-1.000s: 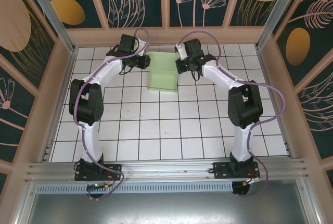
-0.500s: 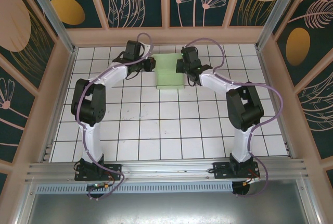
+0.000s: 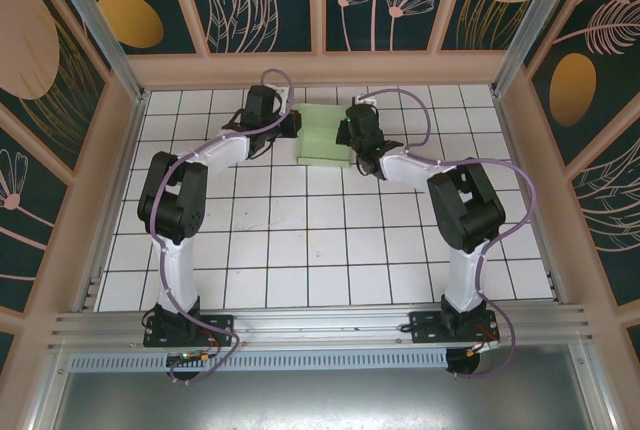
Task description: Fold the paper box
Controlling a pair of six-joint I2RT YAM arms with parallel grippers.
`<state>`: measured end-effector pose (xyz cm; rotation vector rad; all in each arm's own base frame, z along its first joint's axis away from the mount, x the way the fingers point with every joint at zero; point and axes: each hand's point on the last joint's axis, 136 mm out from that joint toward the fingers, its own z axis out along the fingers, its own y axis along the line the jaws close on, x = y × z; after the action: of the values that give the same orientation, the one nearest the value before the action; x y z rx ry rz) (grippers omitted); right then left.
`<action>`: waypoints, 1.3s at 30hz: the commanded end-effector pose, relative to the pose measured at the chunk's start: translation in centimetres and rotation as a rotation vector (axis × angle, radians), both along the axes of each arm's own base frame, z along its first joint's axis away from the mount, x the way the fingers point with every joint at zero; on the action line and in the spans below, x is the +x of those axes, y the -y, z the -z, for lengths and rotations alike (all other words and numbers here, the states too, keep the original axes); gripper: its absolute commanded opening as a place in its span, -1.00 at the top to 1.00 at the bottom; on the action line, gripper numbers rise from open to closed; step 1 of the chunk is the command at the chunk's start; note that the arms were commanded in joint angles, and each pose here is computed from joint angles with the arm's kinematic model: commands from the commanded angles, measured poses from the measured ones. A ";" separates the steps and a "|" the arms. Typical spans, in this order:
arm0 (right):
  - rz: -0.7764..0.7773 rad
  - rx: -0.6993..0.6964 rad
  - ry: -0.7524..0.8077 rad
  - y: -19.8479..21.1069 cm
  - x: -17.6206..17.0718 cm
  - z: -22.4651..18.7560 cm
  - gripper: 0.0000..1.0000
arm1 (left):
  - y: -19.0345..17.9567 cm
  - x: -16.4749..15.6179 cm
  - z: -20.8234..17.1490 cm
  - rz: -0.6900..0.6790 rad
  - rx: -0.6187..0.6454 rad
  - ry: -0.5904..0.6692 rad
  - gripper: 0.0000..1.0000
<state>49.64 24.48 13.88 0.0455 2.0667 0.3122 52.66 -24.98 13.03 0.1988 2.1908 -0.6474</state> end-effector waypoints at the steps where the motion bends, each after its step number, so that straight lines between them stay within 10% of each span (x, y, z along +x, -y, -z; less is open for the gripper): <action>1: -0.055 0.093 0.108 -2.1 -0.2 -3.0 1.00 | 1.5 -0.1 -3.3 -0.003 -0.089 0.084 1.00; 39: 0.067 0.060 0.193 -1.7 -3.5 -1.7 1.00 | 0.1 -3.6 -1.7 -0.067 -0.170 0.091 1.00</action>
<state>46.27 25.69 12.99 0.0422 1.9222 0.2861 49.75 -23.90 12.51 0.0434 2.0850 -0.6900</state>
